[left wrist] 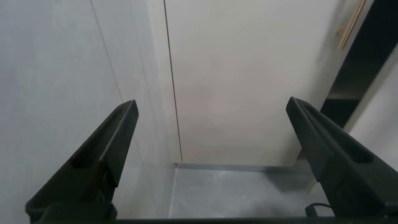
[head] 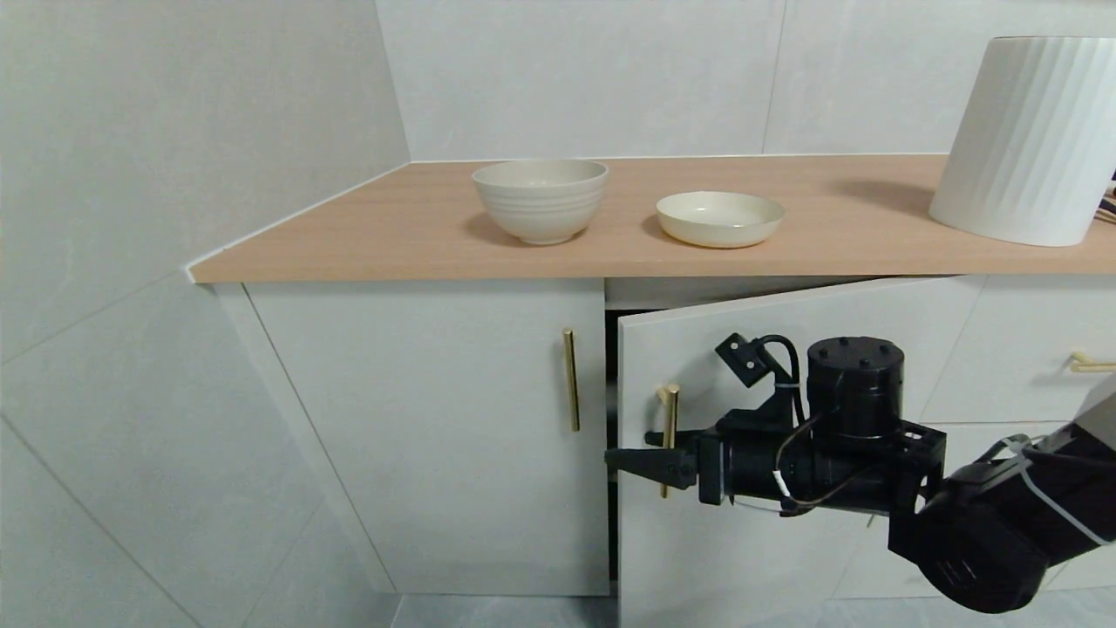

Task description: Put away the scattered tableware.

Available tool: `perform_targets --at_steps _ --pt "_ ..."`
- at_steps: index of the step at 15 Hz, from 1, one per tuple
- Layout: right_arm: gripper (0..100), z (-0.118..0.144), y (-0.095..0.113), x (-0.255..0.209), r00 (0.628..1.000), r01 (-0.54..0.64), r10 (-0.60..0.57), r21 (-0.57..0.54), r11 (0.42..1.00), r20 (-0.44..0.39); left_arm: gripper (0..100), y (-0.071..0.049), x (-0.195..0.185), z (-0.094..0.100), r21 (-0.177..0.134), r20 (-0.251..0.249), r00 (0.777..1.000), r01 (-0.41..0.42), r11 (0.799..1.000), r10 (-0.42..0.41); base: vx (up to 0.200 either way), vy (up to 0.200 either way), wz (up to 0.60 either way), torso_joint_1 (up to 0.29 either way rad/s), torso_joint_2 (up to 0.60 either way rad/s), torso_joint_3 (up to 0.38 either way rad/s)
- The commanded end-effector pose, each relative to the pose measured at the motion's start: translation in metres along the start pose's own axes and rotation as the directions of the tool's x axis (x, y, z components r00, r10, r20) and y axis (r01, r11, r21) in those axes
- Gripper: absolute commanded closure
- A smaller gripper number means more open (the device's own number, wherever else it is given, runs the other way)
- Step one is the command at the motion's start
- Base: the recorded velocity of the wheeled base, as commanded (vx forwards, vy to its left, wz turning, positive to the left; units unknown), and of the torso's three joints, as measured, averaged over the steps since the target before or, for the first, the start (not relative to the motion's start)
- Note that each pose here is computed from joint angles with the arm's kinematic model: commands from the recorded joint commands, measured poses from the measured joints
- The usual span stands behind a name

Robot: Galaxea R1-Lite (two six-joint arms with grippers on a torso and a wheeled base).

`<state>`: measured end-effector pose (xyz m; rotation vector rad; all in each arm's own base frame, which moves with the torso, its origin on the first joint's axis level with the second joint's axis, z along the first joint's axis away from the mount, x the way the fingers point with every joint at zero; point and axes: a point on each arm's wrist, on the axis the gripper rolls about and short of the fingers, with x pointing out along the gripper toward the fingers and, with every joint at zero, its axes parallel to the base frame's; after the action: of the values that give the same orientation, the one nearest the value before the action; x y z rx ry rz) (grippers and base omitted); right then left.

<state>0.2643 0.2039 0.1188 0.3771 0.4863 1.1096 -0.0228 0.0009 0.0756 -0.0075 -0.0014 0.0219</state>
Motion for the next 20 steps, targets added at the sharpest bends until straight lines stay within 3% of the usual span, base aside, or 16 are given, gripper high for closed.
perform_targets --at_steps 1,7,9,10,11,13,16,19,20 --pt "0 -0.001 0.011 -0.01 1.0 -0.015 0.015 -0.008 1.0 0.004 0 0.0 0.0 0.0 0.001 0.0 1.0 0.0 1.0 0.0 0.0 0.0 0.0 0.0 0.0 0.0" --pt "0 -0.007 0.022 -0.024 0.999 -0.046 0.046 -0.007 0.999 -0.017 0 0.0 0.0 0.0 0.003 0.0 1.0 0.0 1.0 0.0 0.0 0.0 0.0 0.0 0.0 0.0" --pt "0 -0.009 0.022 -0.025 0.998 -0.051 0.051 -0.004 0.999 -0.024 0 0.0 -0.001 0.006 -0.001 0.031 1.0 0.002 1.0 -0.002 0.0 0.0 0.0 0.0 0.0 0.0" --pt "0 -0.011 0.022 -0.026 0.998 -0.05 0.05 0.0 0.999 -0.03 0 0.0 -0.008 0.026 -0.001 0.083 0.996 0.016 1.0 -0.016 0.0 0.0 0.0 0.0 0.0 0.0" --pt "0 -0.011 0.023 -0.027 0.998 -0.049 0.049 -0.003 0.999 -0.028 0 -0.001 -0.014 0.047 0.003 0.067 0.996 0.061 0.998 -0.061 0.0 0.0 0.0 0.0 0.0 0.0" --pt "0 -0.01 0.025 -0.03 0.998 -0.053 0.052 -0.007 0.999 -0.025 0 -0.003 -0.015 0.093 0.003 -0.001 0.986 0.167 0.986 -0.167 0.0 0.0 0.0 0.0 0.0 0.0" --pt "0 -0.009 0.027 -0.033 0.998 -0.064 0.063 -0.012 0.998 -0.023 0 -0.008 0.035 0.153 -0.012 -0.144 0.959 0.244 0.97 -0.243 0.0 0.0 0.0 0.0 0.0 0.0" --pt "0 -0.013 0.03 -0.032 0.996 -0.08 0.08 -0.009 0.997 -0.041 0 -0.014 0.105 0.171 -0.017 -0.288 0.897 0.345 0.938 -0.335 0.0 0.0 0.0 0.0 0.0 0.0" --pt "0 -0.014 0.03 -0.032 0.996 -0.08 0.08 -0.006 0.997 -0.044 0 -0.015 0.114 0.17 -0.018 -0.297 0.89 0.356 0.934 -0.345 0.0 0.0 0.0 0.0 0.0 0.0"
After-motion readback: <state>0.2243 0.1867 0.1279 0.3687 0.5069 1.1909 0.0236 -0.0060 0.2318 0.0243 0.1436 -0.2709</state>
